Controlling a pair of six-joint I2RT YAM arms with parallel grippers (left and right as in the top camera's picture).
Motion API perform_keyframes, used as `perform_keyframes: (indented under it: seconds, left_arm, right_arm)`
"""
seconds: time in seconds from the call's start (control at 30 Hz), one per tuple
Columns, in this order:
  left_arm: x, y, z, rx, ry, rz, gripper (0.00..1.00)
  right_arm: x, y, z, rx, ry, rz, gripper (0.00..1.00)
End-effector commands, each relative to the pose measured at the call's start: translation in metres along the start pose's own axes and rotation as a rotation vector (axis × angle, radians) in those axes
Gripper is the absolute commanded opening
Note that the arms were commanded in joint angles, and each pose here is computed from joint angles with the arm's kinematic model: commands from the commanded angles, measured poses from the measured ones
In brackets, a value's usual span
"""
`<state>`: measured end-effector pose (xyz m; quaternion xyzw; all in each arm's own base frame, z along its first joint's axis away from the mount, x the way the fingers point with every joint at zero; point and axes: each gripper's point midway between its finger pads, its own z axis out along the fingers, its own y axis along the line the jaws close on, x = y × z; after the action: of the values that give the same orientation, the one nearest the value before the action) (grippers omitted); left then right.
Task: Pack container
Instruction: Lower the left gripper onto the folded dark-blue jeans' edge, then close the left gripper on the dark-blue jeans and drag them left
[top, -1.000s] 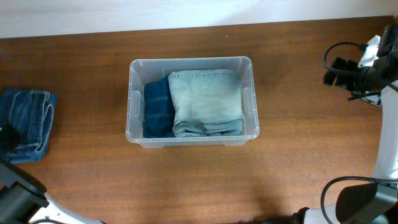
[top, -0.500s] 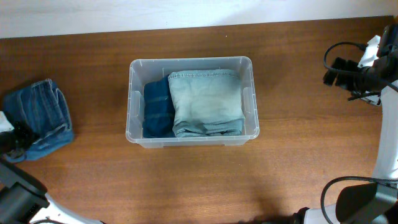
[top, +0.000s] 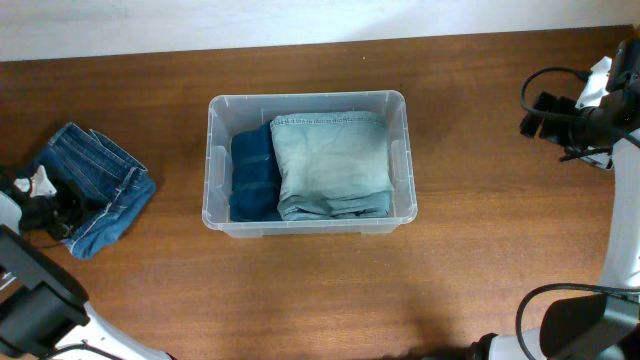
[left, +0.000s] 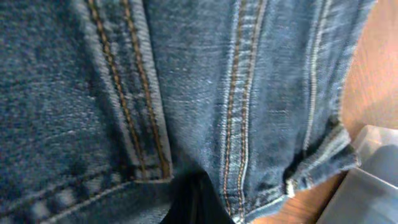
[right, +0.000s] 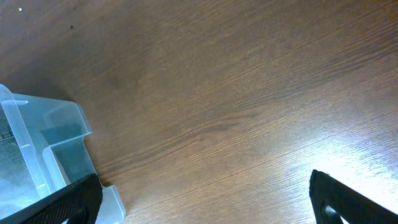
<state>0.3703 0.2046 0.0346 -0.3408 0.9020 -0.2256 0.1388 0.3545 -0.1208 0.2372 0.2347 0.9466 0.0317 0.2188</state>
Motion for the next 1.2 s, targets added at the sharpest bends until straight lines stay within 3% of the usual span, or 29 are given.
perform_keyframes:
  seconds: [0.0,0.13,0.33,0.43,0.57,0.67,0.8,1.17]
  left_arm:
    - [-0.025,-0.031,-0.041,0.017,-0.111,0.053,0.01]
    - [-0.038,-0.041,-0.082,-0.053,-0.211,0.046,0.01]
    - [-0.038,-0.018,-0.109,-0.235,-0.274,-0.017,0.05]
    - [-0.032,-0.012,-0.109,-0.253,-0.252,-0.037,0.25]
    - [-0.029,0.002,-0.113,-0.332,-0.244,-0.016,0.73]
    - [-0.028,0.010,-0.116,-0.384,-0.236,0.018,0.93]
    - [-0.029,0.011,-0.115,-0.392,-0.225,0.079,0.96]
    - [-0.025,0.049,-0.079,-0.382,-0.121,0.005,0.99]
  right_arm:
    - [-0.002,0.000,-0.004,0.001,-0.013,-0.001,0.99]
    - [-0.002,0.000,-0.005,0.001,-0.014,-0.001,0.99]
    - [-0.002,0.000,-0.004,0.001,-0.013,-0.001,0.99]
    - [-0.002,0.000,-0.004,0.001,-0.013,-0.001,0.99]
    - [-0.002,0.000,-0.004,0.001,-0.013,-0.001,0.99]
    - [-0.002,0.000,-0.005,0.001,-0.013,-0.001,0.99]
    - [-0.002,0.000,-0.004,0.001,-0.013,-0.001,0.99]
    - [-0.002,0.000,-0.005,0.001,-0.013,-0.001,0.99]
